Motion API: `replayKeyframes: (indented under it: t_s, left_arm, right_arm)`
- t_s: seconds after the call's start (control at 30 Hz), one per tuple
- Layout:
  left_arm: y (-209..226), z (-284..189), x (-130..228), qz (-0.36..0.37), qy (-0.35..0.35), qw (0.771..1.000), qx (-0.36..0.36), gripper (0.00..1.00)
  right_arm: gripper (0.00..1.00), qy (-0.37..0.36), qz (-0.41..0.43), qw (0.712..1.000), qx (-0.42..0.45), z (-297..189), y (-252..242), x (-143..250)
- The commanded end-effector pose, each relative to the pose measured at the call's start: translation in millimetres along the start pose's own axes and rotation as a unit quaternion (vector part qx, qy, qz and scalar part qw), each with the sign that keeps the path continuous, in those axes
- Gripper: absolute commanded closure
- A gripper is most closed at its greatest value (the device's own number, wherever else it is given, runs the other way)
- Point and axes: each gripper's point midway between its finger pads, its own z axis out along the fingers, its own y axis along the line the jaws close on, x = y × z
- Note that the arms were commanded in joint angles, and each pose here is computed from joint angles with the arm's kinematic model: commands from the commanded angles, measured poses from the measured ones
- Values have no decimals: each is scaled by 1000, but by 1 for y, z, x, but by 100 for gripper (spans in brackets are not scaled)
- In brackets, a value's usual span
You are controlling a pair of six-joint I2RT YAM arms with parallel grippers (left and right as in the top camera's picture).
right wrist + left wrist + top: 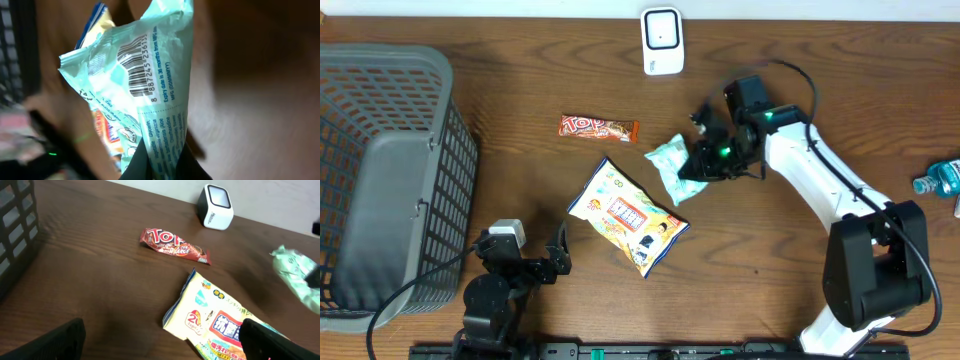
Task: Scan the item barcode
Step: 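Lift the green packet and raise it toward the scanner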
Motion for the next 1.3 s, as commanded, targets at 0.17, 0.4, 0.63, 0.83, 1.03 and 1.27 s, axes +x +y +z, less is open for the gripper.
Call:
replayKeyframes:
  t_s: [0.17,0.4,0.63,0.83,1.03,1.27]
  left_arm:
    - [3,2,11,-6,15,1000,-6,2]
    - [4,2,10,-6,15,1000,-6,2]
    - [4,2,11,-6,15,1000,-6,2]
    - [4,2,11,-6,15,1000,-6,2]
    - [4,2,11,-6,15,1000,-6,2]
    - [4,2,11,-6,15,1000,-6,2]
  right_arm:
    - [99,-39,-228,973,8,1,10,-21]
    - [99,-42,-304,952,7,1,12,-22]
    - [99,-48,-459,886,30,0,8,-28]
    - [99,-112,-498,856,83,-13,11,-66]
    - [99,-189,-537,817,89,-56,50,-85]
    - [99,-205,-544,808,93,-78,65,-79]
